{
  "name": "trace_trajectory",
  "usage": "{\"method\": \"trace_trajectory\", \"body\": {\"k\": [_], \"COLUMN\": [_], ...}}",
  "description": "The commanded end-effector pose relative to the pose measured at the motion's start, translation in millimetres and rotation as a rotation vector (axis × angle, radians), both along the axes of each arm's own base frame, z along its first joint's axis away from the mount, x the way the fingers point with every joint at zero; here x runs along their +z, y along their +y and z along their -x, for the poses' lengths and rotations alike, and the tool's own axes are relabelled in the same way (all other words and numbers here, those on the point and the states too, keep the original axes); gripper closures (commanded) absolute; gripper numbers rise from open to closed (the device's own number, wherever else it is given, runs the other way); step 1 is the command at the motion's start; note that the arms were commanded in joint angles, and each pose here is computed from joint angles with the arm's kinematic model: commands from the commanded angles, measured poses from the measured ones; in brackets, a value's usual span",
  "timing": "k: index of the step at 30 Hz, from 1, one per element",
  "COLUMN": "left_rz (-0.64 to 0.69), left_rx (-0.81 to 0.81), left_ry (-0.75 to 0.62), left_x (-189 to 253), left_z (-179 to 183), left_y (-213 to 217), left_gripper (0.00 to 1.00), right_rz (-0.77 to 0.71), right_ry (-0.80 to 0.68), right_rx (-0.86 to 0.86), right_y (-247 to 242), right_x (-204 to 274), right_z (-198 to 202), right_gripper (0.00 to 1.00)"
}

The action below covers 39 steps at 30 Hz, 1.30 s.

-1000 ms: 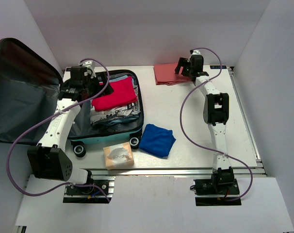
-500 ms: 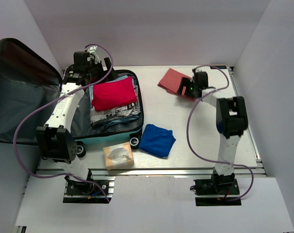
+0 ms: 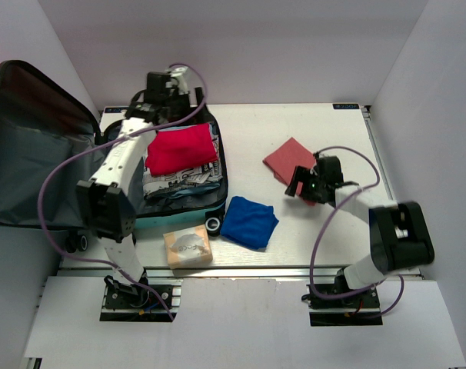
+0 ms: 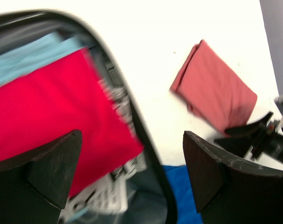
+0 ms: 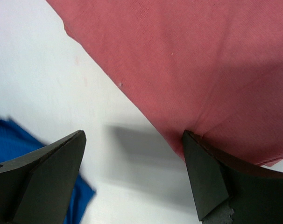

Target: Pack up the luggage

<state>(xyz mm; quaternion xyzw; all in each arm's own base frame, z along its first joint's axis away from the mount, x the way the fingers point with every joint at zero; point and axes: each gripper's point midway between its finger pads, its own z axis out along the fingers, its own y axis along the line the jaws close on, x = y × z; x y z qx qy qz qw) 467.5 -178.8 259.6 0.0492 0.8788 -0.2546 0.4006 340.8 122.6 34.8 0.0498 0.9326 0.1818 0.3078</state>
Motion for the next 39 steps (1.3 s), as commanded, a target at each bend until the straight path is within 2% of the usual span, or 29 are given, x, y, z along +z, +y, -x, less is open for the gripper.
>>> {"method": "trace_trajectory", "body": {"k": [1,3,4,5,6,7,9,12,14,16,19,22,25,29,35,39], "left_rz": [-0.023,-0.045,-0.043,-0.068,-0.069,-0.067,-0.084,-0.046,0.012,0.02,-0.026,-0.119,-0.11,-0.066,0.021,-0.029], "left_rx": [-0.158,-0.235,-0.296,-0.358,-0.387,-0.442,-0.469,-0.482,-0.482,-0.472,-0.441,-0.396,-0.444,-0.491,-0.559,-0.545], "left_ry": [-0.047,-0.03,-0.064,-0.023,-0.06,-0.06,-0.043,-0.088,-0.115,-0.084,-0.053,-0.071,-0.095,-0.082,-0.051,-0.027], "left_x": [10.5,-11.8,-1.7,-29.6,-17.7,-29.1,-59.9,-75.2,-72.3,-87.1,-100.1,-118.1,-134.8,-157.4,-177.6,-207.7], "left_z": [0.8,-2.7,3.1,3.8,7.8,9.5,2.5,-6.6,-11.0,-10.0,-2.7,-11.4,-13.1,-14.6,0.5,4.7], "left_y": [-58.4,-91.9,-120.9,-138.3,-149.1,-174.4,-194.8,-228.9,-247.5,-257.1,-255.7,-247.2,-261.4,-276.7,-302.8,-307.1], "left_gripper": [0.02,0.02,0.02,0.02,0.02,0.02,0.02,0.02,0.02,0.02,0.02,0.02,0.02,0.02,0.02,0.02], "right_rz": [0.027,0.03,0.039,0.044,0.023,0.049,0.023,0.031,0.046,0.061,0.102,0.126,0.112,0.089,0.11,0.089], "right_ry": [0.2,0.1,0.064,0.003,-0.06,-0.099,-0.18,-0.239,-0.219,-0.208,-0.145,-0.039,0.037,0.037,-0.002,-0.003], "right_rx": [-0.038,-0.063,-0.078,-0.099,-0.111,-0.154,-0.21,-0.318,-0.365,-0.386,-0.44,-0.499,-0.532,-0.581,-0.581,-0.564], "right_y": [-12.9,-19.4,-22.4,-25.0,-24.6,-33.2,-37.7,-52.7,-60.2,-64.7,-77.2,-87.6,-91.2,-101.8,-115.0,-117.7], "right_x": [-21.5,7.2,19.4,39.2,63.0,75.1,104.4,120.8,117.2,117.7,107.1,86.0,63.1,49.5,30.4,16.4], "right_z": [70.6,64.5,61.1,49.9,45.2,40.7,34.0,25.2,21.4,16.4,13.1,22.6,39.6,48.9,34.6,26.0], "right_gripper": [0.11,0.11,0.11,0.11,0.11,0.11,0.11,0.11,0.11,0.11,0.11,0.11,0.11,0.11,0.11,0.11]}}
